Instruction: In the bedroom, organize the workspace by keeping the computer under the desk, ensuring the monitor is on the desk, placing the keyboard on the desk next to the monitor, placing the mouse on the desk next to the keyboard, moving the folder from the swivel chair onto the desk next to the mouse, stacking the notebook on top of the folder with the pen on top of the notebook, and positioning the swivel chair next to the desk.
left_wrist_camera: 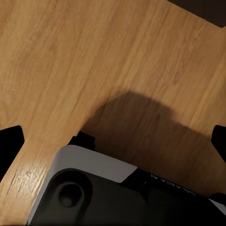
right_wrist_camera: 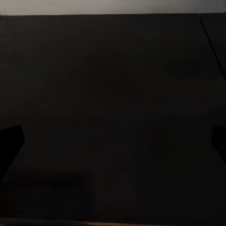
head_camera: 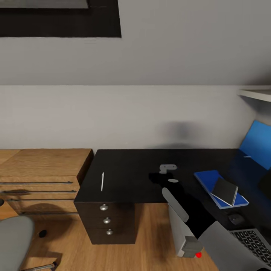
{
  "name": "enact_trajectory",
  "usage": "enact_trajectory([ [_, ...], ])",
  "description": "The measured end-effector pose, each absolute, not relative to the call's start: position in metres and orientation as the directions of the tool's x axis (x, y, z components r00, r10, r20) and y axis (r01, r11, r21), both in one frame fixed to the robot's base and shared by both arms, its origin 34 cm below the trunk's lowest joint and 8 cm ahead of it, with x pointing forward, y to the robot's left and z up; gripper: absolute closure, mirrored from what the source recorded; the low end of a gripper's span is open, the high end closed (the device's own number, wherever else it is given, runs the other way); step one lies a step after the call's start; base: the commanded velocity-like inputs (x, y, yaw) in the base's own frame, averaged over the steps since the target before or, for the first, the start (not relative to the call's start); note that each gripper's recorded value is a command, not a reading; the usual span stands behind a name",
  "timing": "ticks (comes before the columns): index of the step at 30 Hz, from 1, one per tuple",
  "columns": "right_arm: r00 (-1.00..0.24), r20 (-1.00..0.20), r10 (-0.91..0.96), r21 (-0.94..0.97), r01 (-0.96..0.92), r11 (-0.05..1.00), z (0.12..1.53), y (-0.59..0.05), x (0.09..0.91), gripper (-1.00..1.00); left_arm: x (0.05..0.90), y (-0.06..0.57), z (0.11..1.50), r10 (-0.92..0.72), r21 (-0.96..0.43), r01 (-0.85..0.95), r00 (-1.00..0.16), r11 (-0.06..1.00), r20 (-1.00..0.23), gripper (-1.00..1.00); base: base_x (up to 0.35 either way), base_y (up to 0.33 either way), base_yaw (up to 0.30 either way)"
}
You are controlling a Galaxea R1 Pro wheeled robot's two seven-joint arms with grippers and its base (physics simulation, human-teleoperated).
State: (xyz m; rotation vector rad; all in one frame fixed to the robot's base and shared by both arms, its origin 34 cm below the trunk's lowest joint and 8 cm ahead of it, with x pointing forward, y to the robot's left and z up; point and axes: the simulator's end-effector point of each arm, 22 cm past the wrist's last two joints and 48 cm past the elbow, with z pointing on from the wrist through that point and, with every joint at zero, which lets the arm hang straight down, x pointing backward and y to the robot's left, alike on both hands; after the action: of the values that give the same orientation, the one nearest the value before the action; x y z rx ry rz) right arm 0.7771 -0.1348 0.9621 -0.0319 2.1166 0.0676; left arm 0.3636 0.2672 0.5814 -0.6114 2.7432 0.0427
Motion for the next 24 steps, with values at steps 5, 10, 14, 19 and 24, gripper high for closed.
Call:
enact_trajectory([
  [5, -0.528, -0.849, 0.005, 0.04, -0.055, 0.998, 0.963, -0.128, 0.775, -1.0, 0.361, 0.266, 0.586, -0.405, -0.043, -0.414, -0.858, 0.909, -0.317, -1.0, 0.0, 0.0, 0.145],
  [10, -0.538, -0.843, 0.004, 0.037, -0.05, 0.998, 0.964, -0.129, 0.773, -1.0, 0.418, 0.258, 0.62, -0.398, -0.112, -0.385, -0.837, 0.916, -0.375, -1.0, 0.0, 0.0, 0.143],
  [14, -0.543, -0.839, 0.005, 0.035, -0.046, 0.998, 0.962, -0.13, 0.773, -1.0, 0.456, 0.246, 0.655, -0.367, -0.166, -0.329, -0.862, 0.93, -0.349, -1.0, 0.0, 0.0, 0.142],
  [19, -0.548, -0.836, 0.004, 0.033, -0.042, 0.999, 0.959, -0.133, 0.773, -1.0, 0.525, 0.258, 0.747, -0.368, -0.248, -0.288, -0.843, 0.925, -0.392, -1.0, 0.0, 0.0, 0.087],
  [24, -0.549, -0.836, 0.005, 0.032, -0.039, 0.999, 0.957, -0.136, 0.774, -1.0, 0.548, 0.278, 0.781, -0.39, -0.257, -0.3, -0.797, 0.919, -0.462, -1.0, 0.0, 0.0, 0.014],
])
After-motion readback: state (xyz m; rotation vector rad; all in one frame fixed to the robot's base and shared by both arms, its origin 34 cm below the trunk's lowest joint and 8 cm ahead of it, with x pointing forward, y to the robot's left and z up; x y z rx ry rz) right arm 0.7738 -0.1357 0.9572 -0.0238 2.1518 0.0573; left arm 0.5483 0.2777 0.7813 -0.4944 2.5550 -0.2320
